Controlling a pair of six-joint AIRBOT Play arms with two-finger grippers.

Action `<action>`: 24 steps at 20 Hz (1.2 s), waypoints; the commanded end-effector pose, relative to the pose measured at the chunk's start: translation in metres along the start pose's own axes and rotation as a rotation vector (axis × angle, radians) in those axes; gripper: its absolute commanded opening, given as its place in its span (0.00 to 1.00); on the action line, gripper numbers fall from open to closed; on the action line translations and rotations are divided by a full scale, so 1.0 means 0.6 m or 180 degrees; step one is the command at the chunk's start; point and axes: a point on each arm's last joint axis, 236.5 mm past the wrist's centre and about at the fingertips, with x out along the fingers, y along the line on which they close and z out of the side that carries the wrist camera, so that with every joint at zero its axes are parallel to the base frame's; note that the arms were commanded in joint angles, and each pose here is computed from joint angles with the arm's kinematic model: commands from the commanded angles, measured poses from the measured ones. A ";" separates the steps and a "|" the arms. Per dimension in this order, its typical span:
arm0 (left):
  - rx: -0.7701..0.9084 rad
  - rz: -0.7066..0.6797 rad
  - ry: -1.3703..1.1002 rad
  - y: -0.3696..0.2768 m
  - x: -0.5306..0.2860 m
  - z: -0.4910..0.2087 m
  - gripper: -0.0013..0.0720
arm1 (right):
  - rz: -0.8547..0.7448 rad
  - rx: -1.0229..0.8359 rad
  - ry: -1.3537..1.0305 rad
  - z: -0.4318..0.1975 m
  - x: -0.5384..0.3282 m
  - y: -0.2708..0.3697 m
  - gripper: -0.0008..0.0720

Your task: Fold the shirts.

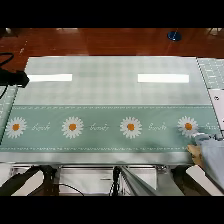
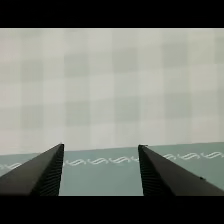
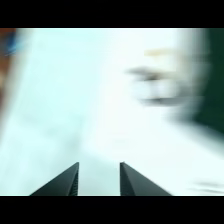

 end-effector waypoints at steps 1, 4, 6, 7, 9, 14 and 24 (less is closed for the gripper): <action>-0.0477 -0.0622 0.0013 -0.072 0.060 0.015 0.85 | 0.1919 -0.0653 0.1672 -0.278 0.095 0.396 0.46; -0.0311 -0.0961 0.0253 -0.145 0.088 0.006 0.85 | 0.1633 -0.1884 0.2544 -0.516 0.075 0.448 0.46; 0.0021 -0.0971 0.0300 -0.175 0.094 0.008 0.85 | 0.1173 -0.2698 0.2612 -0.580 0.055 0.431 0.46; 0.0145 -0.0931 0.0331 -0.184 0.098 0.007 0.85 | 0.0882 -0.3027 0.2640 -0.588 0.047 0.408 0.46; 0.0325 -0.0773 0.0454 -0.195 0.116 -0.001 0.85 | 0.0273 -0.3665 0.2802 -0.581 0.029 0.338 0.55; 0.0485 -0.0749 0.0683 -0.230 0.162 -0.019 0.85 | -0.0227 -0.3974 0.3182 -0.567 -0.003 0.270 0.69; 0.0132 -0.0659 0.0428 -0.213 0.158 0.034 0.85 | 0.0338 -0.3750 0.2720 -0.593 0.047 0.346 0.69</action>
